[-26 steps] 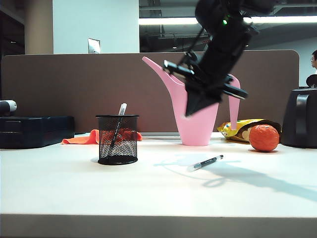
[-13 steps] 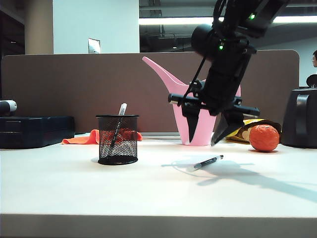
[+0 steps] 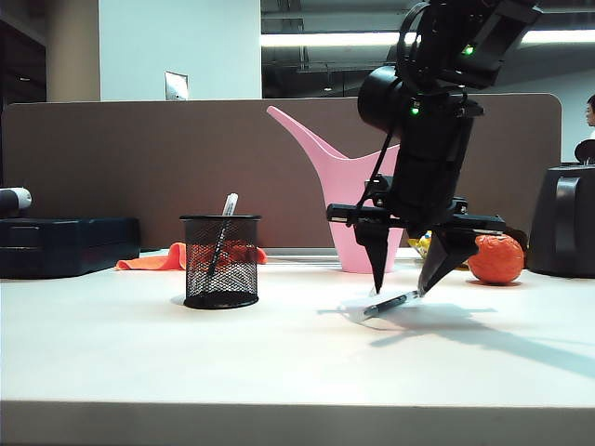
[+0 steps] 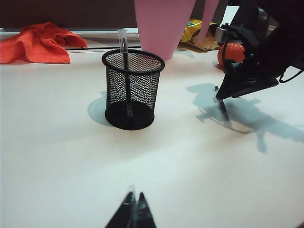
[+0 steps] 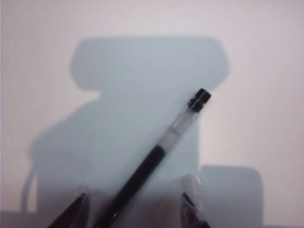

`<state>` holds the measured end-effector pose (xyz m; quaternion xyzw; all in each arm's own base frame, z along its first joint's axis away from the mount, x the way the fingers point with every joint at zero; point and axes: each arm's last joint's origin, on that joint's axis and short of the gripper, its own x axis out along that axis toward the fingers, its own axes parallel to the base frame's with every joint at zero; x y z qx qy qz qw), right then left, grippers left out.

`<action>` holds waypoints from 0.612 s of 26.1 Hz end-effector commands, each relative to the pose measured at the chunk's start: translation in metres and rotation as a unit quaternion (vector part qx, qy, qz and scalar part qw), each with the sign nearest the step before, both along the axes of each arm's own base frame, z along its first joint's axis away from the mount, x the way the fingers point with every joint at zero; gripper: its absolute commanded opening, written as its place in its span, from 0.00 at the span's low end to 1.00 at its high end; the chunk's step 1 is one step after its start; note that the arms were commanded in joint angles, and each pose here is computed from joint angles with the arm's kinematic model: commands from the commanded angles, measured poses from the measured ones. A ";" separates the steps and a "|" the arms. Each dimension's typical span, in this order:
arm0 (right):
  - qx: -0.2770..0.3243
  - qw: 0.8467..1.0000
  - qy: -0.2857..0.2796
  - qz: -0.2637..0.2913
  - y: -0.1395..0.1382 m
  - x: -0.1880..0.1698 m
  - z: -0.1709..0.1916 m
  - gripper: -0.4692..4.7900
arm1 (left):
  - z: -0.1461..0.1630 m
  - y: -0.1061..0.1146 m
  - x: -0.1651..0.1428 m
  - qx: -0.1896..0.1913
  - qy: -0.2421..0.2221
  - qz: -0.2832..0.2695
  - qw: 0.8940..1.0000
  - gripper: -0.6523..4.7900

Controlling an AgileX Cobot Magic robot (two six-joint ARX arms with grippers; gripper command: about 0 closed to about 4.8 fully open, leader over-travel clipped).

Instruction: Pick up a few water-based pens and put them in the pen basket.

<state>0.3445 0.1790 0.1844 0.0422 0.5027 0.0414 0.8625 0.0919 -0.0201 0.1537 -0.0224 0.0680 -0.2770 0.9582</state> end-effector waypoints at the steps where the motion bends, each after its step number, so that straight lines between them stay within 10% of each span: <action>1: 0.005 1.000 -0.007 -0.006 -0.001 0.004 0.000 0.55 | 0.001 0.000 0.000 0.000 -0.004 -0.003 1.000 0.11; 11: 0.023 0.999 0.034 0.007 0.003 0.007 -0.023 0.53 | 0.001 0.000 0.000 0.000 -0.004 -0.003 1.000 0.11; 16: 0.017 0.998 0.053 0.008 0.002 0.005 -0.028 0.19 | 0.001 0.000 0.000 0.000 -0.004 -0.003 1.000 0.11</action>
